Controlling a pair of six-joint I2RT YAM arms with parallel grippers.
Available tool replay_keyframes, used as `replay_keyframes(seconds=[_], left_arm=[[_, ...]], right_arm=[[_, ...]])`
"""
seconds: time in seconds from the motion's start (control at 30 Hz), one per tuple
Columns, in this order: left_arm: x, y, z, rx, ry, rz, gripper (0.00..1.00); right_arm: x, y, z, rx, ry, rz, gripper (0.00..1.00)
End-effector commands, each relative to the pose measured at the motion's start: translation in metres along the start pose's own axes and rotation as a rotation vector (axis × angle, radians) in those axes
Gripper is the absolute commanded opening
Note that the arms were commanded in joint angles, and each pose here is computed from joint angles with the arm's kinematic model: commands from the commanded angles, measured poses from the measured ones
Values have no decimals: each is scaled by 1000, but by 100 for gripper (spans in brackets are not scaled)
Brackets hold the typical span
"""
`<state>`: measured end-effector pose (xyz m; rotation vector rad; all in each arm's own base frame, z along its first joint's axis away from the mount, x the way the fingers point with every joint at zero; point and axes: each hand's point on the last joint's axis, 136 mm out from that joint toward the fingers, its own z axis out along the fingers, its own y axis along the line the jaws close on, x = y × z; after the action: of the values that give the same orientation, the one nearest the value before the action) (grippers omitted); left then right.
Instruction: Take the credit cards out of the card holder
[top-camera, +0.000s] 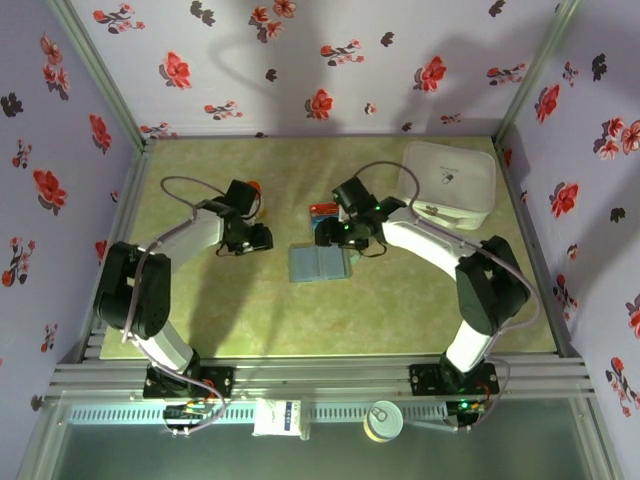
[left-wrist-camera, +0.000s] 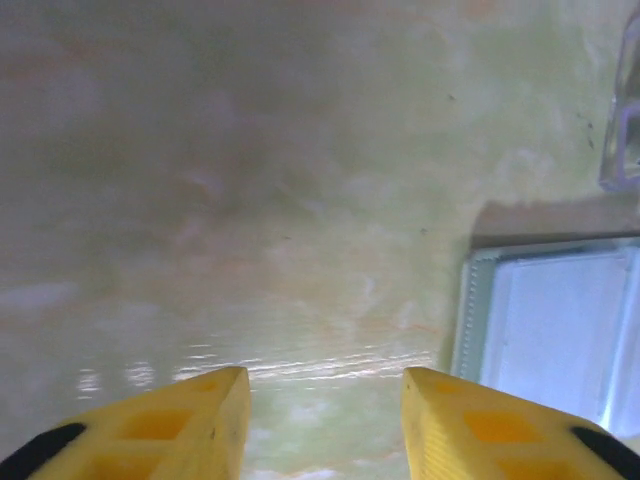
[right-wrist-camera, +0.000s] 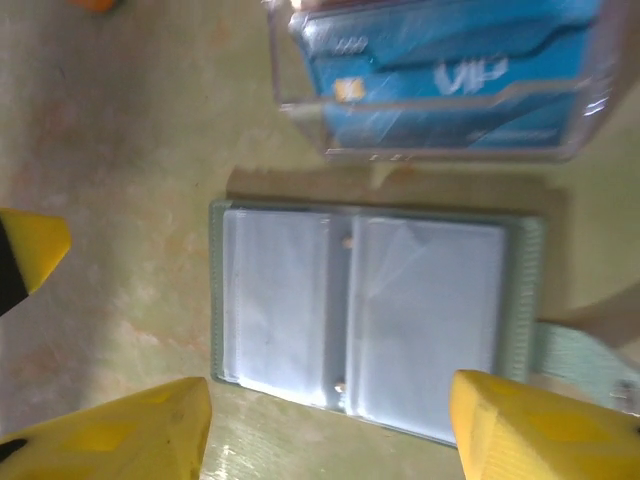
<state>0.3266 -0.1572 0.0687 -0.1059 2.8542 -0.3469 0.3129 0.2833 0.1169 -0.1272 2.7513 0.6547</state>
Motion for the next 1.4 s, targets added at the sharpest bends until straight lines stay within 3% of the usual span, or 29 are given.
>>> replay_keyframes(seconds=[0.0,0.07,0.13,0.27,0.53,0.8,1.0,1.13,1.27,1.37], left_arm=[[-17,21,-22,-98,-77,34,56],[-23,28,-29,-129,-108,43,64],[-28,35,-35,-165,-140,49,83],[-37,50,-42,-217,-193,50,100],[-56,100,-57,-377,-351,25,100],[-74,143,-89,-535,-674,29,100],[-85,149,-92,-573,-871,109,100],[-96,153,-79,-579,-887,137,100],[-106,157,-70,-571,-911,149,100],[-106,159,-61,-490,-920,155,100]], right_arm=[[-3,-38,-22,126,-34,-24,74],[-9,-54,-32,161,-55,-14,82],[-15,-68,-42,191,-84,-11,98],[-25,-100,-57,275,-157,-15,99],[-43,-172,-88,478,-356,10,99],[-51,-232,-107,721,-607,-127,99],[-55,-263,-103,753,-746,-144,99],[-61,-273,-103,758,-807,-145,100],[-67,-274,-100,661,-864,-118,99],[-65,-280,-101,658,-896,-92,99]])
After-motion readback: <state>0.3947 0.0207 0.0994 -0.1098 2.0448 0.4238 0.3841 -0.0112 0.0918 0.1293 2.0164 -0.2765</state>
